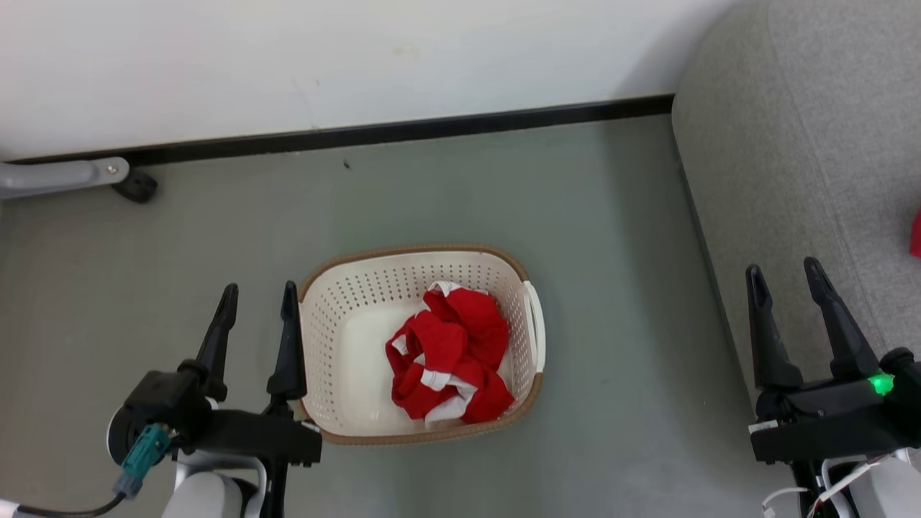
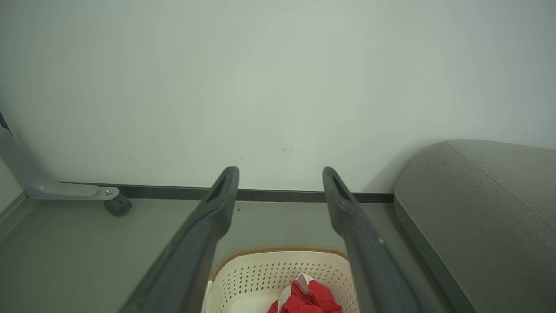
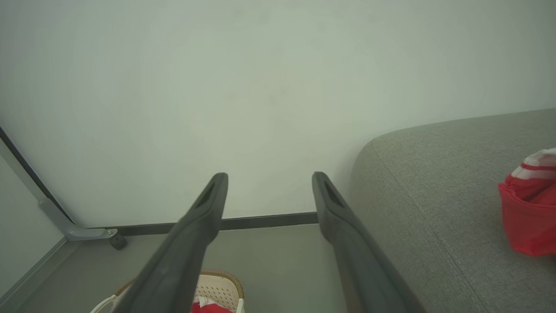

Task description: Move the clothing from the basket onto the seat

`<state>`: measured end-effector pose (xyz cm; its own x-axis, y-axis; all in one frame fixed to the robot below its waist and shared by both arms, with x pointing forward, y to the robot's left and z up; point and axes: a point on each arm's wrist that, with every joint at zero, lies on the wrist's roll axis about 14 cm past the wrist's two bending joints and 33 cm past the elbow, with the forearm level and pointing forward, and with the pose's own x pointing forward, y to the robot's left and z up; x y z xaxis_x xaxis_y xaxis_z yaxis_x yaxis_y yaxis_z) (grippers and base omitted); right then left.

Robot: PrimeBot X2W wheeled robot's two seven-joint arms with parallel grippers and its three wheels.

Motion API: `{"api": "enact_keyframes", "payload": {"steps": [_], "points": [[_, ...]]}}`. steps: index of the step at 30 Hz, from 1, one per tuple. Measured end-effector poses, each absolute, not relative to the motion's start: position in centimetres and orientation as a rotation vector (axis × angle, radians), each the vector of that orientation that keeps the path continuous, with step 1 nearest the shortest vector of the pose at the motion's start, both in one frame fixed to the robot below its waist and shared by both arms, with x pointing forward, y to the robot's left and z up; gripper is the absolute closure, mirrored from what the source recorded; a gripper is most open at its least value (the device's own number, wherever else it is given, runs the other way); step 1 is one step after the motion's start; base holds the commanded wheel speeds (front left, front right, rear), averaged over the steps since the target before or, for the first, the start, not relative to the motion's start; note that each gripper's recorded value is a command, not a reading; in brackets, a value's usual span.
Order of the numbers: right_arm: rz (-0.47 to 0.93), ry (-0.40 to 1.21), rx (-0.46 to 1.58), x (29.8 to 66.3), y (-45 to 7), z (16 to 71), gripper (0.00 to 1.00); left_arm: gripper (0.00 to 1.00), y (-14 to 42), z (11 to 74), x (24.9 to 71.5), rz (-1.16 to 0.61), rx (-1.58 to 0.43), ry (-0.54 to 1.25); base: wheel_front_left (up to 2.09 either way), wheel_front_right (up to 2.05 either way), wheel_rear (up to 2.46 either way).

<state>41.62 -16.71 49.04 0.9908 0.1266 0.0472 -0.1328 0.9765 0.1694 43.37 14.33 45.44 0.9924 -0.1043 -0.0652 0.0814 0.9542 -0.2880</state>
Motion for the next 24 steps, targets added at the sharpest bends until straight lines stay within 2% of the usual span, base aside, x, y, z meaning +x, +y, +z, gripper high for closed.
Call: {"api": "enact_keyframes", "payload": {"steps": [12, 24], "points": [[0.124, -0.044, 0.153, 45.0, -17.4, 48.1, 0.00, 0.00, 11.8, 42.7, 47.3, -0.167, -0.285, 0.128, 0.00, 0.00, 0.00], [0.118, -0.061, 0.146, 48.2, -18.0, 47.1, 0.00, 0.00, 10.3, 37.1, 49.7, -0.205, -0.289, 0.265, 0.00, 0.00, 0.00]]}}
